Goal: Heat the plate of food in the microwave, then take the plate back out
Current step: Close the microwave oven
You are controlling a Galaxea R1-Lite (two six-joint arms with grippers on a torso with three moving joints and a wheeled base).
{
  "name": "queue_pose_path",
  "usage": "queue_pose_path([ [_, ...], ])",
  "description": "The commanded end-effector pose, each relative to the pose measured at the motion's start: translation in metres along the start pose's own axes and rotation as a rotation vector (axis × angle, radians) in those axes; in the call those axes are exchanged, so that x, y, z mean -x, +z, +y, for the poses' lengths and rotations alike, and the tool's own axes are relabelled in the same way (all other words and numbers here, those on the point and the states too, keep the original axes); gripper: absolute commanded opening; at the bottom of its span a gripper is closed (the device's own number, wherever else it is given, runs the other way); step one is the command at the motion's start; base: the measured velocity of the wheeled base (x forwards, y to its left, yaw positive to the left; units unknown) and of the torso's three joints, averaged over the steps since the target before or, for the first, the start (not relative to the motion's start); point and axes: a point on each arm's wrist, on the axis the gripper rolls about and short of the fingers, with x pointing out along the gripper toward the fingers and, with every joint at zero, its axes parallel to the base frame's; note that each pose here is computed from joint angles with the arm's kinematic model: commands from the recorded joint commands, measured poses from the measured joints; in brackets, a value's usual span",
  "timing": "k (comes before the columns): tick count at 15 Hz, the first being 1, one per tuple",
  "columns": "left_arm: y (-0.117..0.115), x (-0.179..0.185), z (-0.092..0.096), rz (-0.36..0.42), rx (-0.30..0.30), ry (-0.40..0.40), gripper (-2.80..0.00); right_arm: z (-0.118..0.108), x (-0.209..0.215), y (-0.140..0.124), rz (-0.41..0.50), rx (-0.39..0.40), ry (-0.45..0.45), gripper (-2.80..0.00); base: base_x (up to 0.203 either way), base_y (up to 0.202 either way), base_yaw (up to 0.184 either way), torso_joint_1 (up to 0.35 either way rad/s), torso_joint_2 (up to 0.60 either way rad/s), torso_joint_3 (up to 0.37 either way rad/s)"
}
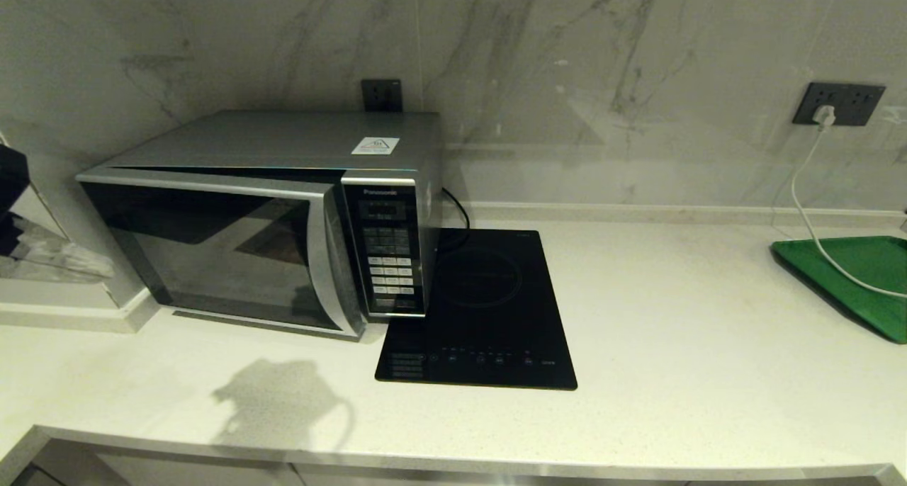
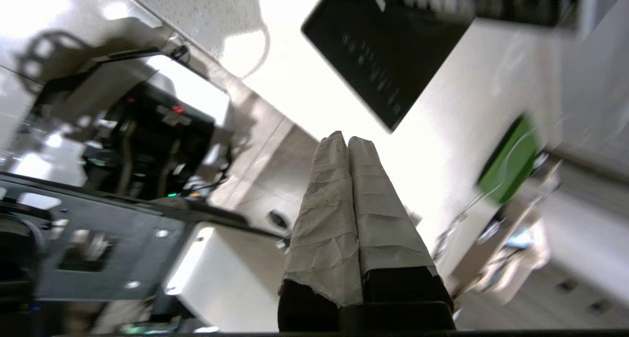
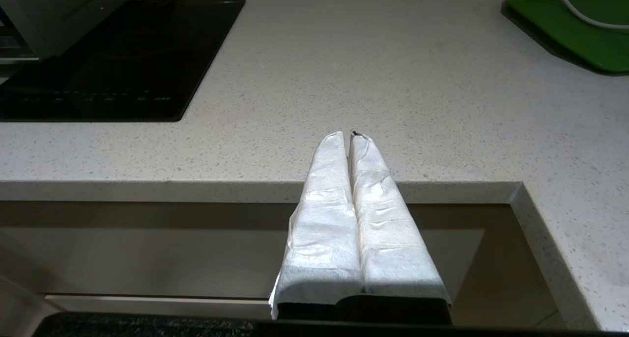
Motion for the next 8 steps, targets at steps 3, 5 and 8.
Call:
queue_pose_path([
  [3,-0.001,-0.014,-0.001,0.051,-0.009,0.041,-2.8,0.0,0.0,0.0,0.0,-0.001,0.0,-2.8,0.0,0.0,0.0,0.0,0.0,0.0],
  [5,-0.001,-0.019,0.001,0.065,-0.002,0.053,-2.8,0.0,0.0,0.0,0.0,-0.001,0.0,-2.8,0.0,0.0,0.0,0.0,0.0,0.0],
  [8,-0.002,-0.022,-0.004,0.059,-0.034,0.027,-2.8,0.0,0.0,0.0,0.0,-0.001,0.0,-2.8,0.0,0.0,0.0,0.0,0.0,0.0],
])
